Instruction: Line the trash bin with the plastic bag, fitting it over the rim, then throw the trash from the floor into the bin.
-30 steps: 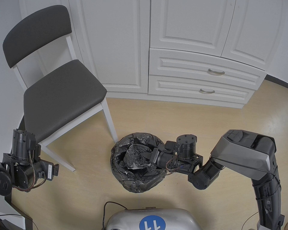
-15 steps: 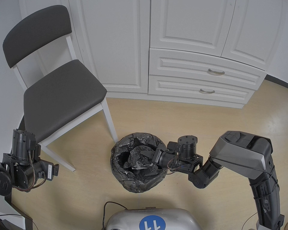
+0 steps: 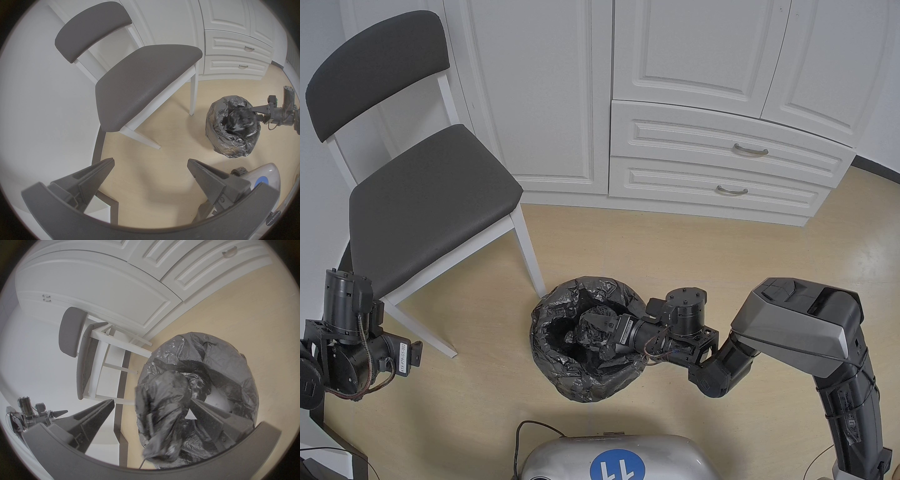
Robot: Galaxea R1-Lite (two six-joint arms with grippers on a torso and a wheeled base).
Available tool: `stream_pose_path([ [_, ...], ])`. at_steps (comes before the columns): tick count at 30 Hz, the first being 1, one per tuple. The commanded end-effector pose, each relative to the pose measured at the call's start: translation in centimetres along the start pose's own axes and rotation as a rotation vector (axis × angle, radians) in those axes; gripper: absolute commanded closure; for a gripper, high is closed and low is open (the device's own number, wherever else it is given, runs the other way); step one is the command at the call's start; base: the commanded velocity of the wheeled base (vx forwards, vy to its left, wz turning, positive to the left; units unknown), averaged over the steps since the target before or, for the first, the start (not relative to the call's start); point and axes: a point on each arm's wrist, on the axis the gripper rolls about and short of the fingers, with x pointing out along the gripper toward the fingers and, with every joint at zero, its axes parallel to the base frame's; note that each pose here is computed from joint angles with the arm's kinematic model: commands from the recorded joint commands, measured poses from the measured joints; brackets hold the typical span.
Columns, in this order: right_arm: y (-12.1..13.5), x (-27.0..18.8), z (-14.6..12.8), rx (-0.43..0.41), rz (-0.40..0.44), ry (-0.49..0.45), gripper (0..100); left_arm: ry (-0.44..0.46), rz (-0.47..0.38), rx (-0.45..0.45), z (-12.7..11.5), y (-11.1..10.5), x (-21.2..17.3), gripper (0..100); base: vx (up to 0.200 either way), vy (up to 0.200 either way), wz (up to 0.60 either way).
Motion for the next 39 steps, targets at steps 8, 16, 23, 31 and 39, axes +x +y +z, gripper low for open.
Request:
stream_pose_path([
  [8, 7.7, -5.3, 2.7, -0.247, 0.070, -0.097, 0, -0.003, -0.001, 0.000, 0.0, 0.0, 0.0, 0, 0.000, 0.000, 0.00],
  [16, 7.1, -8.4, 4.5, -0.485, -0.031, -0.115, 0, -0.024, -0.005, -0.009, 0.1, 0.0, -0.4, 0, 0.000, 0.000, 0.00],
  [23, 4.8, -10.8, 5.1, -0.692, -0.530, -0.212, 0, -0.247, -0.109, -0.081, 0.3, 0.0, -3.2, 0, 0.000, 0.000, 0.00],
  [31, 6.7, -16.5, 7.5, -0.702, -0.510, -0.361, 0, -0.475, -0.160, -0.189, -0.6, 2.4, -7.7, 0, 0.000, 0.000, 0.00],
  [39, 7.7, -21.7, 8.0, -0.706, -0.476, -0.428, 0, -0.600, -0.091, -0.278, -2.0, 5.6, -10.2, 0, 0.000, 0.000, 0.00],
])
